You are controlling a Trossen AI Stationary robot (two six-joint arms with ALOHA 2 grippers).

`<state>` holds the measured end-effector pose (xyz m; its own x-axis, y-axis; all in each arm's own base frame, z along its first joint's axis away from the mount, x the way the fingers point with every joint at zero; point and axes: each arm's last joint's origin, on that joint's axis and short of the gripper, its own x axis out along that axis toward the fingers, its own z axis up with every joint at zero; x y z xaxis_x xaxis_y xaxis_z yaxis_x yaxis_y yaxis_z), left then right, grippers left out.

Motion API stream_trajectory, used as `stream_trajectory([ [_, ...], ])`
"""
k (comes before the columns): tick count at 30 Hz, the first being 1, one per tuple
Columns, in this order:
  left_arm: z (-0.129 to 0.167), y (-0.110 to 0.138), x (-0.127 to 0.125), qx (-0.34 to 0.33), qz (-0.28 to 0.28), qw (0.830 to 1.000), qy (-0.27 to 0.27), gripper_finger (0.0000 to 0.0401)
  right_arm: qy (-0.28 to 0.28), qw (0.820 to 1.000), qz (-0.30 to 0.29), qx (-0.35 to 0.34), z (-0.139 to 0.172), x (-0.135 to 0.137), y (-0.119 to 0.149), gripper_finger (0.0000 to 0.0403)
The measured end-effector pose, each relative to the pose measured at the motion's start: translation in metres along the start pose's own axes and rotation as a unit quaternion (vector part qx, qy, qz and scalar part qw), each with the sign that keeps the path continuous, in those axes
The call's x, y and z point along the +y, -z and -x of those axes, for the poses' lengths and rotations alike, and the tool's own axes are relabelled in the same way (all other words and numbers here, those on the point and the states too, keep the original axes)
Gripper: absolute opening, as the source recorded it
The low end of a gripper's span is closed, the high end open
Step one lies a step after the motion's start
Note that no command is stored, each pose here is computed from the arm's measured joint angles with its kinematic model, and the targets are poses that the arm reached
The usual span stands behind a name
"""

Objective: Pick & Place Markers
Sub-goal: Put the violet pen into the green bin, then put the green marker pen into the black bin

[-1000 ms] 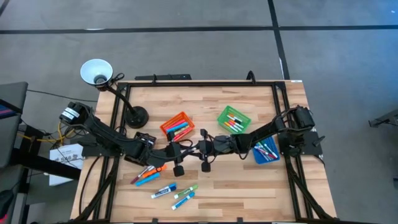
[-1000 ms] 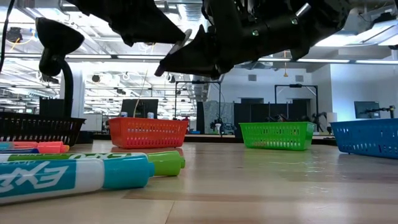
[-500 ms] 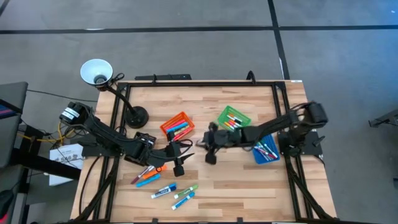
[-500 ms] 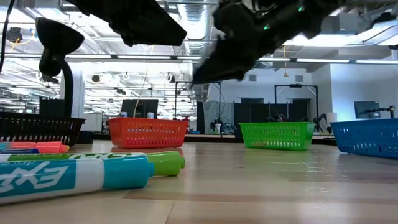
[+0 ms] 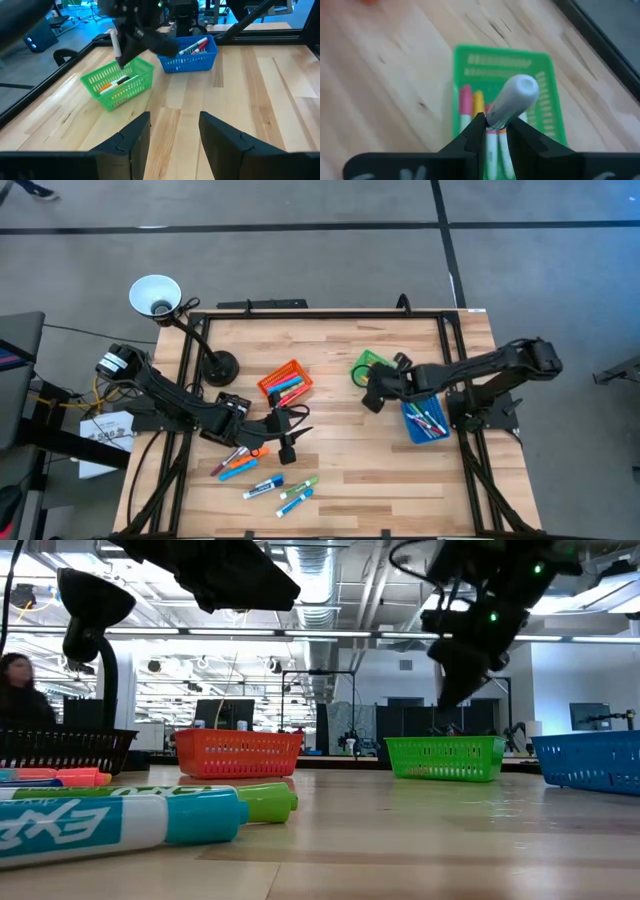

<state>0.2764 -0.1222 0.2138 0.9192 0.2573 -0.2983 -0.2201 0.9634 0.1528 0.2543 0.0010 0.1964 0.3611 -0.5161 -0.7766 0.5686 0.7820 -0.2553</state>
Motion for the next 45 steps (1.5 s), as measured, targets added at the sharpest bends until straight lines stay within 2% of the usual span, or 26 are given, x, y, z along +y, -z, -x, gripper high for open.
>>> stream_trajectory([
  [11,0.000,0.000,0.000,-0.002,0.000,1.000,0.000,0.0166,0.026,0.998,0.001,0.065,-0.035,-0.003,0.006,0.0069],
  [18,0.000,-0.001,0.000,-0.004,0.003,1.000,0.001,0.0166,0.038,0.994,0.039,0.095,-0.050,0.001,0.011,0.0118],
  [25,0.000,-0.002,0.000,-0.007,0.005,1.000,0.001,0.0166,0.028,0.995,0.040,0.083,-0.040,0.007,-0.005,0.0177],
  [30,0.000,-0.002,0.000,-0.008,0.006,1.000,0.001,0.0166,0.016,0.996,0.043,0.073,-0.026,0.014,-0.015,0.0197],
  [39,0.000,-0.003,0.000,-0.010,0.008,1.000,0.001,0.0166,-0.044,0.996,0.070,0.036,0.003,0.042,-0.026,0.0185],
  [45,0.000,-0.003,0.000,-0.012,0.010,1.000,0.002,0.0166,-0.115,0.991,0.065,-0.006,0.016,0.060,-0.034,0.0171],
])
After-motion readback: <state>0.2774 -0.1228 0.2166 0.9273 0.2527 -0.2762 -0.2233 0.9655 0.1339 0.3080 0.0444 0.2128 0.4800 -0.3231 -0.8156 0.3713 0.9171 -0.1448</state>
